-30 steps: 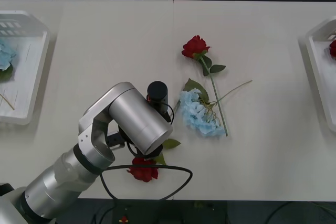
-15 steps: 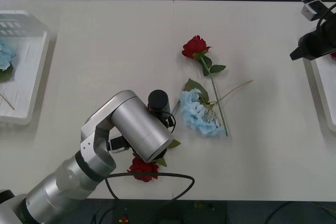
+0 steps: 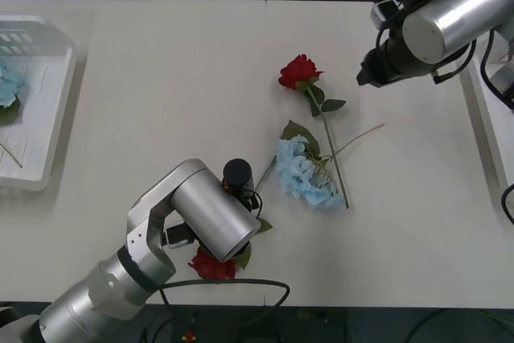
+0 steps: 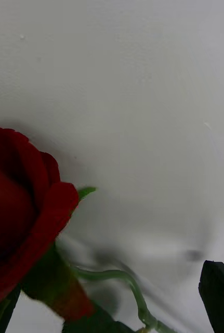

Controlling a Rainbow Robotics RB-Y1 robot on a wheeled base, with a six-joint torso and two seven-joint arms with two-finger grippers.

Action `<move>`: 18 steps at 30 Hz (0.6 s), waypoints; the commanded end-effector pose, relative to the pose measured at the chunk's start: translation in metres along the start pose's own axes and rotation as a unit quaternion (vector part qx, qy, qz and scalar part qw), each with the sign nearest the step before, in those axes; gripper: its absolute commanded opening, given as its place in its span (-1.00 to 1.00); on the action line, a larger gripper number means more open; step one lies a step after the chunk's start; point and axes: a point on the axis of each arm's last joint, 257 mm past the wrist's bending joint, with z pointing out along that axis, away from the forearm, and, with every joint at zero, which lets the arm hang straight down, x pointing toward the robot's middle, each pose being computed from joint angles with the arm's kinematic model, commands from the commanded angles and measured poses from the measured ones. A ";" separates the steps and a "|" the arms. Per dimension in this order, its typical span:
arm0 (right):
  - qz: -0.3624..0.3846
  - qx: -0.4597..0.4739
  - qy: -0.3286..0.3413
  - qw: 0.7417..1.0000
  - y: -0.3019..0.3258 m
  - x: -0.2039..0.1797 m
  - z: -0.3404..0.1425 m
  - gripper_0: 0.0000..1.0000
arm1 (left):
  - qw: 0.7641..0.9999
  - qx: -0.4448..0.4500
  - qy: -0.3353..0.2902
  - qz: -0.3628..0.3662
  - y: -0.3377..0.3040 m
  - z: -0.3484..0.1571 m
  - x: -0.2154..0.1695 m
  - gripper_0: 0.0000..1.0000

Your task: Put the red flowers into the right box and the blue flowers into the left box

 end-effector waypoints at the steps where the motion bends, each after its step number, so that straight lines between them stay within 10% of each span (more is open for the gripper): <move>1: 0.009 -0.018 -0.039 0.999 0.049 -0.042 -0.015 0.96 | 0.999 -0.011 0.007 0.030 0.021 0.005 0.009 1.00; 5: 0.020 -0.031 -0.039 0.999 0.078 -0.044 -0.013 1.00 | 0.999 -0.013 -0.002 0.034 0.022 0.010 0.002 0.59; 11: 0.001 -0.038 -0.025 0.999 0.117 -0.031 0.001 1.00 | 0.999 -0.019 -0.012 0.045 0.024 0.016 -0.007 -1.00; 18: 0.011 -0.043 -0.003 0.999 0.132 -0.017 0.020 1.00 | 0.998 -0.020 -0.020 0.054 0.022 0.017 -0.015 -1.00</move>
